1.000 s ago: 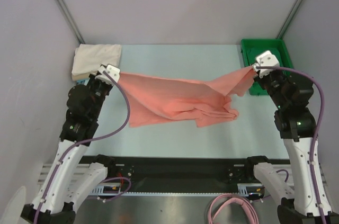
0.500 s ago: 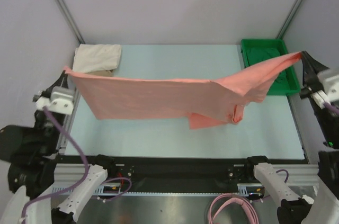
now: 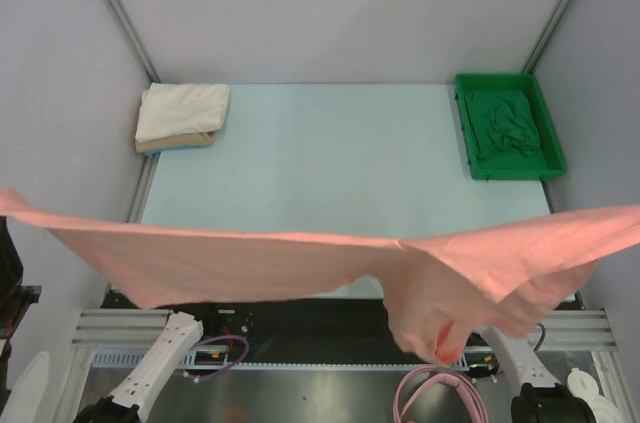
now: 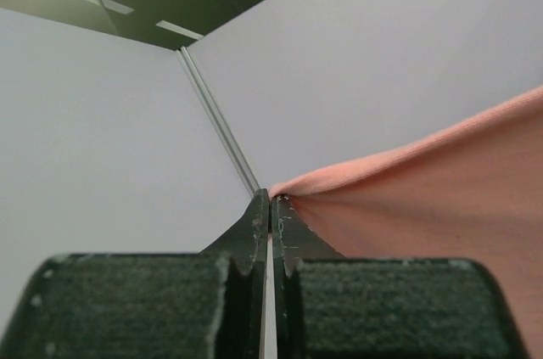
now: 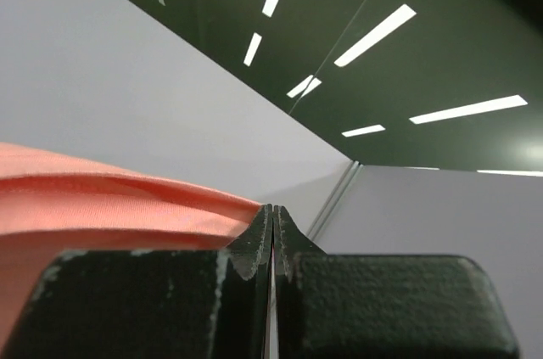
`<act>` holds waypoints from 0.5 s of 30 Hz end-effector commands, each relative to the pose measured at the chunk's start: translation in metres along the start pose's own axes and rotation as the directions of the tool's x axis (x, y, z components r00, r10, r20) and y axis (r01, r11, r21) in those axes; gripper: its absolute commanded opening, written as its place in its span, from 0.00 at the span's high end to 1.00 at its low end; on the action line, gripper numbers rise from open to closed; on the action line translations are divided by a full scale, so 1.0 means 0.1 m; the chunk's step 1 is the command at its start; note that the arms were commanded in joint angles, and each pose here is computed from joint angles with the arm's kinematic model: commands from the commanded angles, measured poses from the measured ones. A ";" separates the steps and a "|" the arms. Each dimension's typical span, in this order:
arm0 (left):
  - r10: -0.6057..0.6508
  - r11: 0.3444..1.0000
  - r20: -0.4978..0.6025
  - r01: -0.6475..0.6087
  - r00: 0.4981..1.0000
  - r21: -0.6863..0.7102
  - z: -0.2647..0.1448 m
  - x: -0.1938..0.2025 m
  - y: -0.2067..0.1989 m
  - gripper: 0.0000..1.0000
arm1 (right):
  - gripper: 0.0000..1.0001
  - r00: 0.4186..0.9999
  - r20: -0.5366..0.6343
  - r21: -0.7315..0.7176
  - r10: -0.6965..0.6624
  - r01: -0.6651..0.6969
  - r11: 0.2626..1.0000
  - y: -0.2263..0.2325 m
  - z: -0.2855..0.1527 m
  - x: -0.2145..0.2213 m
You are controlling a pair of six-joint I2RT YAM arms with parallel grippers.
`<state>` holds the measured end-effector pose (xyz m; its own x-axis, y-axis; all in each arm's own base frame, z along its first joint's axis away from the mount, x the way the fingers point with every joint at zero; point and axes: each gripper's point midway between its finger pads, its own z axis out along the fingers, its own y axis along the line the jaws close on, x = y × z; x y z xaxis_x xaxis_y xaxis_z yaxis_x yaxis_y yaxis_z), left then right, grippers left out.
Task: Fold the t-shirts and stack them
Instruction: Flatten the tshirt out
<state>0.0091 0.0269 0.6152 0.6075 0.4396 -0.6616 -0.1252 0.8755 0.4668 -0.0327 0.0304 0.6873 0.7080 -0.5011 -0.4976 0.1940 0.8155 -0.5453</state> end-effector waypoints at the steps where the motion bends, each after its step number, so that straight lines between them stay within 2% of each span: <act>1: 0.031 0.999 -0.050 -0.032 0.998 -0.018 0.09 0.07 0.03 0.99 | 1.00 1.000 -0.020 0.015 -0.003 0.003 1.000 0.01 0.15 0.07; 3: 0.055 0.998 -0.091 -0.057 0.994 -0.009 0.18 0.20 -0.01 1.00 | 1.00 0.998 -0.061 0.000 0.008 -0.008 1.000 0.08 0.28 0.27; 5: 0.080 0.996 -0.161 -0.074 0.984 0.043 0.30 0.49 -0.20 1.00 | 1.00 0.997 -0.079 -0.005 -0.006 0.006 1.000 0.12 0.36 0.42; 6: 0.093 0.993 -0.220 -0.075 0.971 0.087 0.39 0.76 -0.38 0.99 | 1.00 0.994 -0.106 -0.005 -0.008 0.008 1.000 0.15 0.41 0.58; 7: 0.098 0.992 -0.248 -0.073 0.964 0.107 0.43 0.92 -0.49 1.00 | 1.00 0.984 -0.181 -0.046 0.002 -0.011 0.999 0.33 0.51 0.98; 8: 0.109 0.989 -0.275 -0.078 0.955 0.124 0.43 1.06 -0.58 1.00 | 1.00 0.982 -0.186 -0.060 -0.038 0.027 0.998 0.38 0.53 1.11; 9: 0.131 0.981 -0.342 -0.071 0.931 0.180 0.49 1.45 -0.84 1.00 | 1.00 0.975 -0.215 -0.089 -0.051 0.033 0.996 0.49 0.55 1.32; 10: 0.146 0.976 -0.377 -0.070 0.915 0.208 0.50 1.65 -0.97 1.00 | 1.00 0.951 -0.305 -0.159 -0.045 -0.004 0.987 0.79 0.56 1.85; 12: 0.175 0.965 -0.424 -0.069 0.889 0.253 0.54 2.03 -1.22 1.00 | 1.00 0.935 -0.346 -0.215 -0.079 0.003 0.977 1.03 0.52 2.24; 13: 0.208 0.949 -0.493 -0.052 0.845 0.310 0.47 2.45 -1.51 0.99 | 1.00 0.899 -0.432 -0.278 -0.074 -0.055 0.959 1.36 0.41 2.74; 14: 0.236 0.940 -0.515 -0.060 0.824 0.335 0.45 2.65 -1.62 1.00 | 1.00 0.889 -0.450 -0.298 -0.082 -0.063 0.952 1.48 0.37 2.91; 15: 0.268 0.926 -0.555 -0.051 0.787 0.374 0.40 3.04 -1.87 0.99 | 1.00 0.869 -0.485 -0.327 -0.098 -0.077 0.942 1.63 0.31 3.17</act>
<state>0.2168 -0.0169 0.4009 0.1010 0.6383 -0.7632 0.1550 0.7476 0.6458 0.2155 0.0203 0.4979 0.3142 -0.5971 -0.7381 -0.0866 0.7562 -0.6486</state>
